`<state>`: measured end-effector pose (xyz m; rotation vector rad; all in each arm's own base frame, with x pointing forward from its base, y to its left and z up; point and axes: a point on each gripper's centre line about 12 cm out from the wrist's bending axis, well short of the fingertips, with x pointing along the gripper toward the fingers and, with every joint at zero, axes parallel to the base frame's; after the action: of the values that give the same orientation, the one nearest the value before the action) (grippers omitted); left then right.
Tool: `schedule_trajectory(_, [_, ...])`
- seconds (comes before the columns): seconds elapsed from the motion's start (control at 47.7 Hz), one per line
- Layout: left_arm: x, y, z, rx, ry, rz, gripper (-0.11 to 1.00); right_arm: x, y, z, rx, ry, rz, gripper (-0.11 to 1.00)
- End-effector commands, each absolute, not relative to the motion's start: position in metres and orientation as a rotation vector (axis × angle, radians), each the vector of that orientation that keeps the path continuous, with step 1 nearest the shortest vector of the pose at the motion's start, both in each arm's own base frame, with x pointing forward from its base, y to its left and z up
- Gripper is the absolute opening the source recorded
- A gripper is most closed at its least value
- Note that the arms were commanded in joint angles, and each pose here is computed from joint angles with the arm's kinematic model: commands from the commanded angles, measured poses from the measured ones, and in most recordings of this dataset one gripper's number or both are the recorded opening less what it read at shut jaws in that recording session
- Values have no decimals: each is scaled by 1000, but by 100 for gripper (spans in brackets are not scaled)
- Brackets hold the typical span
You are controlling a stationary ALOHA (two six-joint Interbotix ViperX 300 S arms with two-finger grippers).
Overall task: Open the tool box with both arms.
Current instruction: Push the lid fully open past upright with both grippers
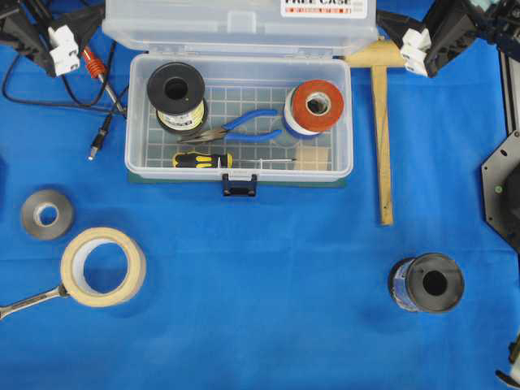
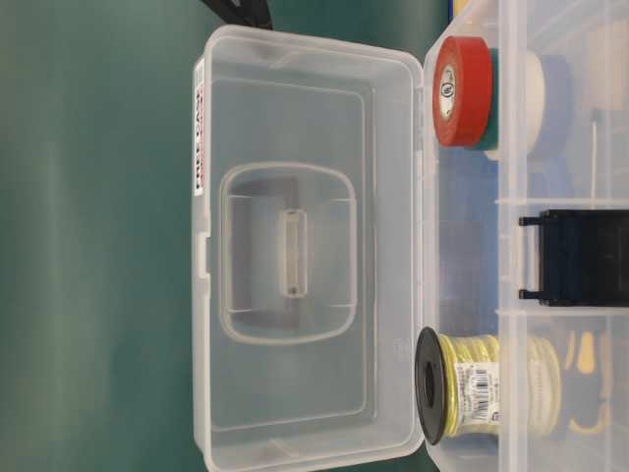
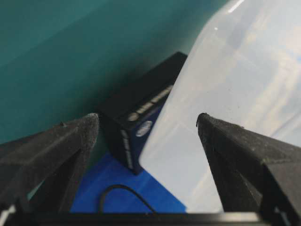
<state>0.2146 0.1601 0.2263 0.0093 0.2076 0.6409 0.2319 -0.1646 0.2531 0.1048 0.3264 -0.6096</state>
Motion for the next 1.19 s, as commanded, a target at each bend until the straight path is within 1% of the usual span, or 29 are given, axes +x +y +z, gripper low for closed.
schedule_trajectory(0.0, [223,167,230,18,212,640,91,241,-170,263,99,299,-608,87])
schedule_trajectory(0.21, [229,189,228,17,236,686,91,244,-180,260,106,313,-630,87])
schedule_trajectory(0.461, [230,205,227,15,256,720,91,243,-193,258,115,326,-664,87])
schedule_trajectory(0.712, [226,210,223,2,283,740,91,243,-206,256,121,336,-692,87])
schedule_trajectory(0.943, [224,212,221,-4,300,746,91,243,-206,254,125,346,-693,87])
schedule_trajectory(1.173, [209,213,219,-13,309,783,91,230,-204,252,138,365,-716,87])
